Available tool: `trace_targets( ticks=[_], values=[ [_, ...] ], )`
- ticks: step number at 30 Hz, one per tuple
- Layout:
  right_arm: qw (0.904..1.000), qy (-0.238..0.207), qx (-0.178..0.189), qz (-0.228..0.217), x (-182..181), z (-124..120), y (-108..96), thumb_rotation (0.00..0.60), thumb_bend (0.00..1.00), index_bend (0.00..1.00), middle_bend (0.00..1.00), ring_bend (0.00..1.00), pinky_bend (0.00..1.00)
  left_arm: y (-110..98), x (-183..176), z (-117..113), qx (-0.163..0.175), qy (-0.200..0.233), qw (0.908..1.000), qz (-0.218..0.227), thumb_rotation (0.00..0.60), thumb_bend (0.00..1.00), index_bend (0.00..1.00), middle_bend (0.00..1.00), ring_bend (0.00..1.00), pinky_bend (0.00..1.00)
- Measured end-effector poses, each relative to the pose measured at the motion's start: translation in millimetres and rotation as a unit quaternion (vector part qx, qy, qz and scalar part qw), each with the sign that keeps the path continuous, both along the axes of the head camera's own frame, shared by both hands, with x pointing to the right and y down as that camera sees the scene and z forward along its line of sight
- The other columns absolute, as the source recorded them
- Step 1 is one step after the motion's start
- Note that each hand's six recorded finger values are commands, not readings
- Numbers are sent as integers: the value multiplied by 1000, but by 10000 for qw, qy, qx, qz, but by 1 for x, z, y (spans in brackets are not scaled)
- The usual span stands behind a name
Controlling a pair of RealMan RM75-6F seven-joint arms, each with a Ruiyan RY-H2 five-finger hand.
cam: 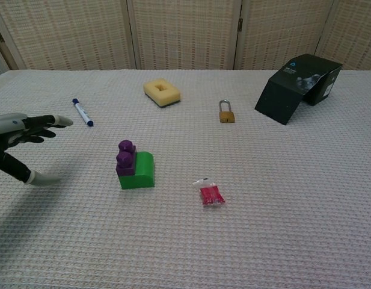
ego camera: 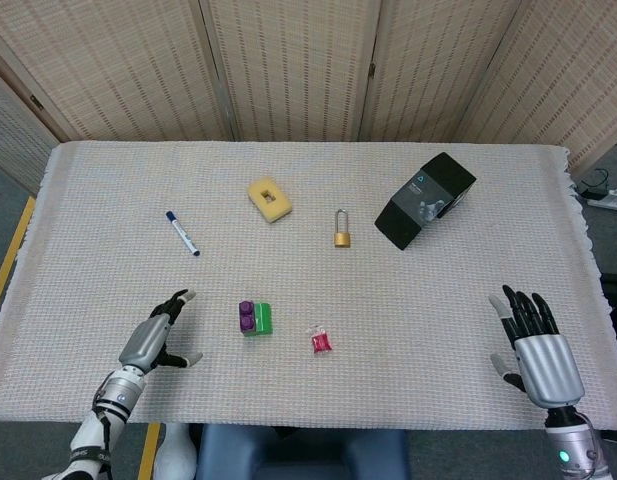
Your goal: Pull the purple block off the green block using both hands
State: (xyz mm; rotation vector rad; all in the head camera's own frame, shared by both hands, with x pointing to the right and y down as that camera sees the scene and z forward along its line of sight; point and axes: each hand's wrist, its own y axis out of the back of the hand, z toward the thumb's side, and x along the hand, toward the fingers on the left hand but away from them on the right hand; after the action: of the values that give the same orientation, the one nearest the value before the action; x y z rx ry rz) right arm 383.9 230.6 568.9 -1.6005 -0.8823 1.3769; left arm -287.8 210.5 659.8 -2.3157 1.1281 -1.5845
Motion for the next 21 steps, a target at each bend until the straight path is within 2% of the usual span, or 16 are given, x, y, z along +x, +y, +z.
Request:
trace_targets(
  ticks=[5, 12, 21],
  values=[
    [10000, -23, -21, 20, 1, 0, -1, 600, 329, 0, 0, 0, 0, -3, 25, 8, -159, 188, 9995, -198, 600, 227, 28, 0, 0, 0],
    [10000, -39, -40, 24, 2, 0, -1, 600, 330, 0, 0, 0, 0, -9, 48, 22, -111, 441, 9980, -447, 600, 202, 45, 0, 0, 0],
    [9999, -81, -34, 62, 4, -2, -3, 600, 329, 0, 0, 0, 0, -13, 57, 40, -272, 497, 9969, -543, 600, 260, 153, 0, 0, 0]
  ],
)
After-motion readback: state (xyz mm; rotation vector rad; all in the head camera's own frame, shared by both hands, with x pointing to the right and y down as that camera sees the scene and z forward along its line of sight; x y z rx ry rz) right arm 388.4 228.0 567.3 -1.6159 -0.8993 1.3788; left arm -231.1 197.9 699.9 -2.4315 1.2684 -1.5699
